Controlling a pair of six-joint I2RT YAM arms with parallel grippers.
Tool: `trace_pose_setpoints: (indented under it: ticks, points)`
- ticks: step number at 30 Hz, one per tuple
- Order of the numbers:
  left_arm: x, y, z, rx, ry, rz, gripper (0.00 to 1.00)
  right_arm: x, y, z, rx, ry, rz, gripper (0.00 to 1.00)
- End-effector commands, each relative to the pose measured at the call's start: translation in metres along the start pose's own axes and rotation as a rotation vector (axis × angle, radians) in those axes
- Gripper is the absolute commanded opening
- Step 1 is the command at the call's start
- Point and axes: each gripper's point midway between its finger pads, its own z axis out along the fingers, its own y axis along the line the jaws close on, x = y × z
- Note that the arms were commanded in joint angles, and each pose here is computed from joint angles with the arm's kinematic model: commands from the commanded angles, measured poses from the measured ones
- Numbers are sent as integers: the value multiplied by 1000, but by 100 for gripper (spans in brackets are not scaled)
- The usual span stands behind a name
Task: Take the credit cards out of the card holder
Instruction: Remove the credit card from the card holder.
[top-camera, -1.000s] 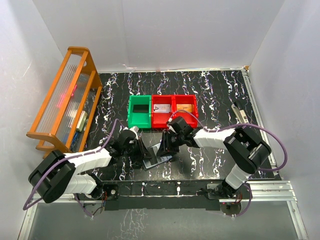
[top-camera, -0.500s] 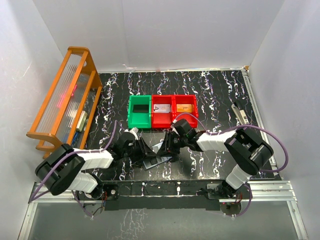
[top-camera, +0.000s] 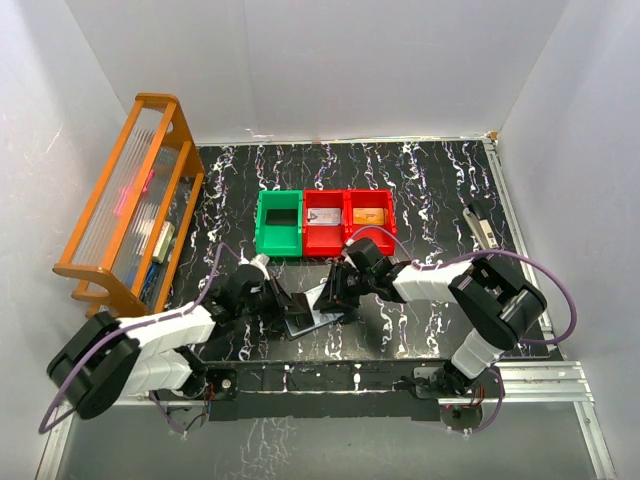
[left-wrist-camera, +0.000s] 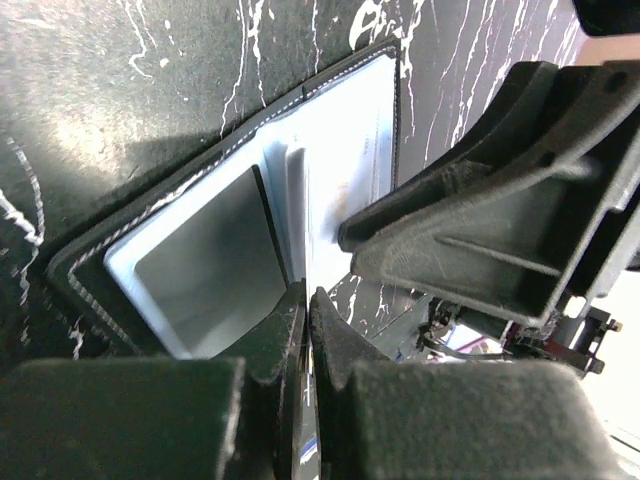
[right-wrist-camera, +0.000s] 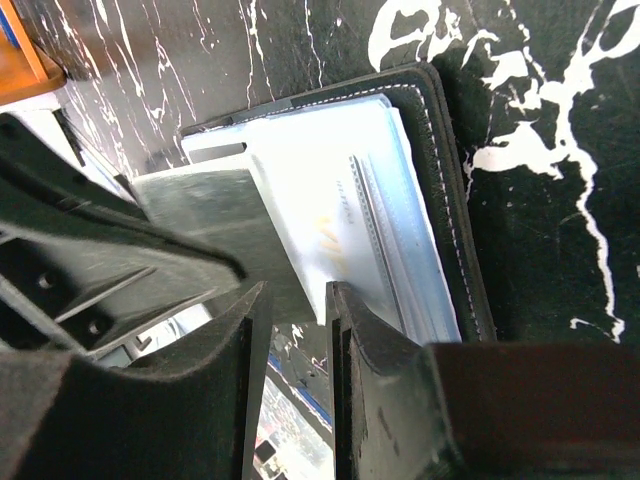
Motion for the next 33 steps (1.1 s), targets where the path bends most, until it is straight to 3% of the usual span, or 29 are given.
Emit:
trace_pose_setpoints:
  ticks: [1,7,11,16,20,25,29,33]
  points:
    - [-11,5,-23,-94,-57,71,0,-12,-46,-1,190,-73,19,28]
    - [-17,-7,-41,-77,-77,140,0,-22,-6,-11,64,-91,-62,29]
    - [-30,-35,-53,-20,-116,218,0,-41,39,-37,-53,-198,-153,34]
    - [-50,-79,-75,66,-200,325,0,-69,75,-71,-148,-358,-230,45]
    - [-52,-111,-84,171,-194,406,0,-80,96,-101,-288,-476,-300,58]
    - [-52,-133,-92,328,-139,436,0,-78,115,-134,-424,-454,-365,58]
    - [-56,-145,-101,498,-68,380,0,-60,126,-137,-524,-369,-399,57]
    - [-51,-159,-107,571,-13,413,0,-45,139,-140,-627,-281,-412,54]
